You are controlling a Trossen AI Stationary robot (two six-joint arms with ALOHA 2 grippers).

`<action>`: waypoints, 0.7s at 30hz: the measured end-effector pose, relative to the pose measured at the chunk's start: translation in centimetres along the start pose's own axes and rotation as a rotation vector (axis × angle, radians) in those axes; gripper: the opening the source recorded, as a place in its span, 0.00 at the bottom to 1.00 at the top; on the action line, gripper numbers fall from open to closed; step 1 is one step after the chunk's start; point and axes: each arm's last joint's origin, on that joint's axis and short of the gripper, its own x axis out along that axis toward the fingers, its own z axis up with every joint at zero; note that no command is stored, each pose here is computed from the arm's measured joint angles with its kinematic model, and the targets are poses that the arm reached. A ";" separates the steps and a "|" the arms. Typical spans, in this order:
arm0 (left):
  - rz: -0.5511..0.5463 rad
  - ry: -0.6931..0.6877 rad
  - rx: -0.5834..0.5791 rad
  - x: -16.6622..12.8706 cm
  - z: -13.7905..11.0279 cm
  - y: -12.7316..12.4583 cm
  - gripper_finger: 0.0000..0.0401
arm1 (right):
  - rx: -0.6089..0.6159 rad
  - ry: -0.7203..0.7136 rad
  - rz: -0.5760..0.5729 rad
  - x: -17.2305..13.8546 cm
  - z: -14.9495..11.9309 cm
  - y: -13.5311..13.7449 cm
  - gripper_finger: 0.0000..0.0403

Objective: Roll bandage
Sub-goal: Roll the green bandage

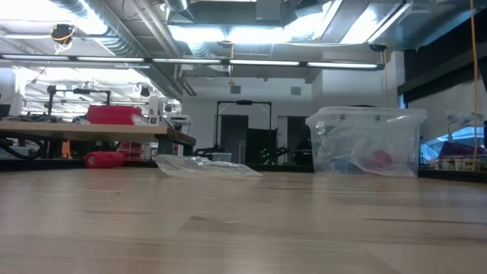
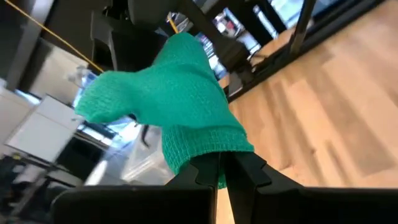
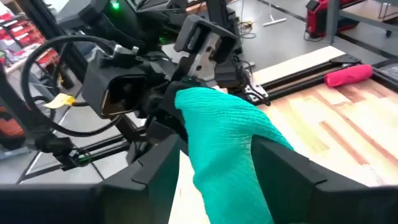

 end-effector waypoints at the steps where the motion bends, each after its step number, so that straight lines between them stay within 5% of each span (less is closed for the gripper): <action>1: 0.001 0.001 -0.002 0.0 0.0 0.0 0.02 | -0.002 -0.001 -0.015 0.0 0.0 -0.1 0.50; 6: -0.029 -0.005 -0.138 0.0 -0.1 -0.1 0.02 | -0.106 -0.035 -0.096 0.0 0.1 -0.3 0.50; 12: -0.084 -0.020 -0.360 0.0 0.0 -0.2 0.02 | -0.264 -0.094 0.056 -0.3 1.3 0.7 0.50; 21: -0.303 -0.108 -0.874 -0.1 1.1 -0.3 0.02 | -0.243 0.024 -0.076 -0.4 0.5 -0.1 0.50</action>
